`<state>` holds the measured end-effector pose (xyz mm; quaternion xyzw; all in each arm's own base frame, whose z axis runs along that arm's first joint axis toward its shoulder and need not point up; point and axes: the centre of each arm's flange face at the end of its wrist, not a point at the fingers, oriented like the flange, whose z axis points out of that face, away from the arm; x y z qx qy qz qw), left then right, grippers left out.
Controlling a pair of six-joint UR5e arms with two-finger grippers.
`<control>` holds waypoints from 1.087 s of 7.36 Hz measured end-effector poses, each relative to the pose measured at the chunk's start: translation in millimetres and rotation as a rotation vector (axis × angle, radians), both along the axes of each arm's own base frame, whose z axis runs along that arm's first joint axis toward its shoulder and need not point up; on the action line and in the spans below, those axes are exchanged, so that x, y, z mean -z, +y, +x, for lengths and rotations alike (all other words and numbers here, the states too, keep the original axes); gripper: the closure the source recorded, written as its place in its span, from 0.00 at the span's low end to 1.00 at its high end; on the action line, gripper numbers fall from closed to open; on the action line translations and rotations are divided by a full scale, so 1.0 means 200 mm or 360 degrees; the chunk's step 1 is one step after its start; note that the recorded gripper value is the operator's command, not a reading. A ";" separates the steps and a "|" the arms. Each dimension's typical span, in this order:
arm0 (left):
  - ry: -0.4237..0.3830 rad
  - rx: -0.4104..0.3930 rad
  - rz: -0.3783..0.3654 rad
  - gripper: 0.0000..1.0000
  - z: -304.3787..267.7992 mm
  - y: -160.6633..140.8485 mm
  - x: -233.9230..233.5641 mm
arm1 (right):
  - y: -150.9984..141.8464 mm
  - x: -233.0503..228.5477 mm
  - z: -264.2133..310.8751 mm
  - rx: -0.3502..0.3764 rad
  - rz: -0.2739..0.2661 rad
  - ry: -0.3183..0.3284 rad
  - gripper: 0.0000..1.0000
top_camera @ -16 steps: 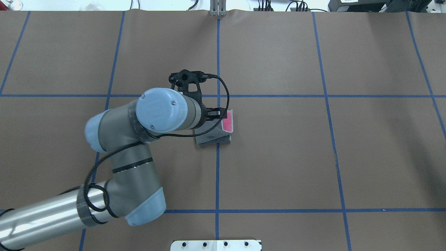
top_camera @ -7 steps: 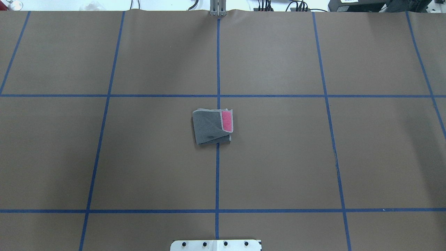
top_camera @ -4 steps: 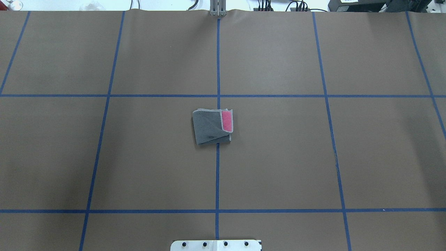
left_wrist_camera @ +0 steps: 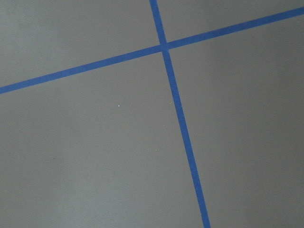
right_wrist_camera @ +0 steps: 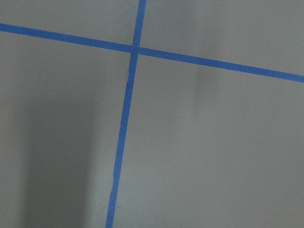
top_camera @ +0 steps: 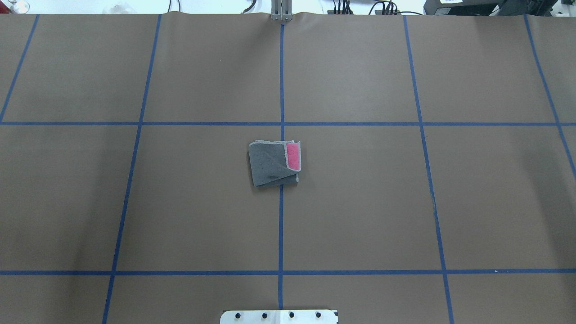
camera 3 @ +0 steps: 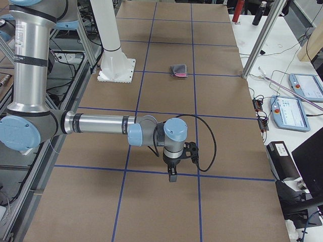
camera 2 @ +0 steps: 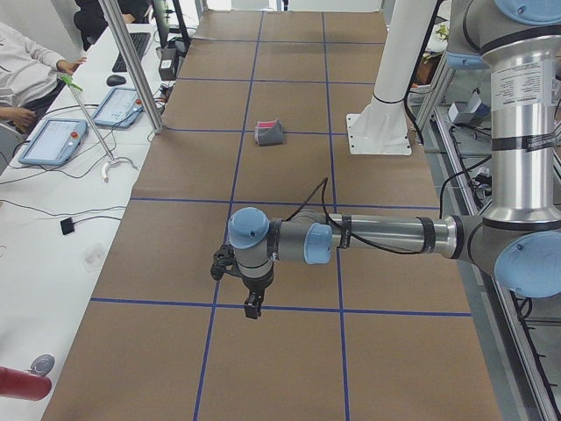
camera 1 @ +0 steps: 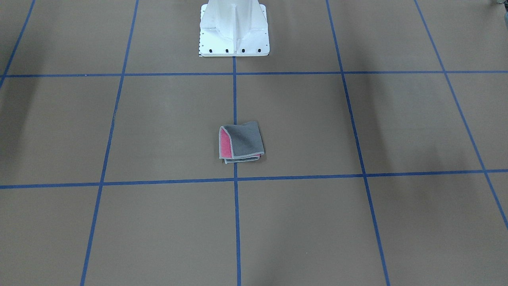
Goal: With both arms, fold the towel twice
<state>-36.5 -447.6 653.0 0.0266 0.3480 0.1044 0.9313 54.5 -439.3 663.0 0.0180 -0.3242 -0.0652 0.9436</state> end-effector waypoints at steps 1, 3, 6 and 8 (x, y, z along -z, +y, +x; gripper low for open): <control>0.0001 0.0008 -0.0004 0.00 0.00 0.00 0.00 | 0.00 0.00 0.00 0.0000 0.0001 0.0000 0.00; 0.0000 0.0012 -0.0003 0.00 0.00 -0.01 0.01 | 0.00 0.00 0.00 0.0000 0.0002 0.0000 0.00; -0.0008 0.0005 -0.0001 0.00 0.01 -0.02 0.00 | -0.01 0.00 0.00 0.0000 0.0019 -0.0001 0.00; -0.0013 0.0001 -0.0004 0.00 0.01 -0.01 0.00 | -0.01 0.00 0.00 0.0000 0.0023 -0.0001 0.00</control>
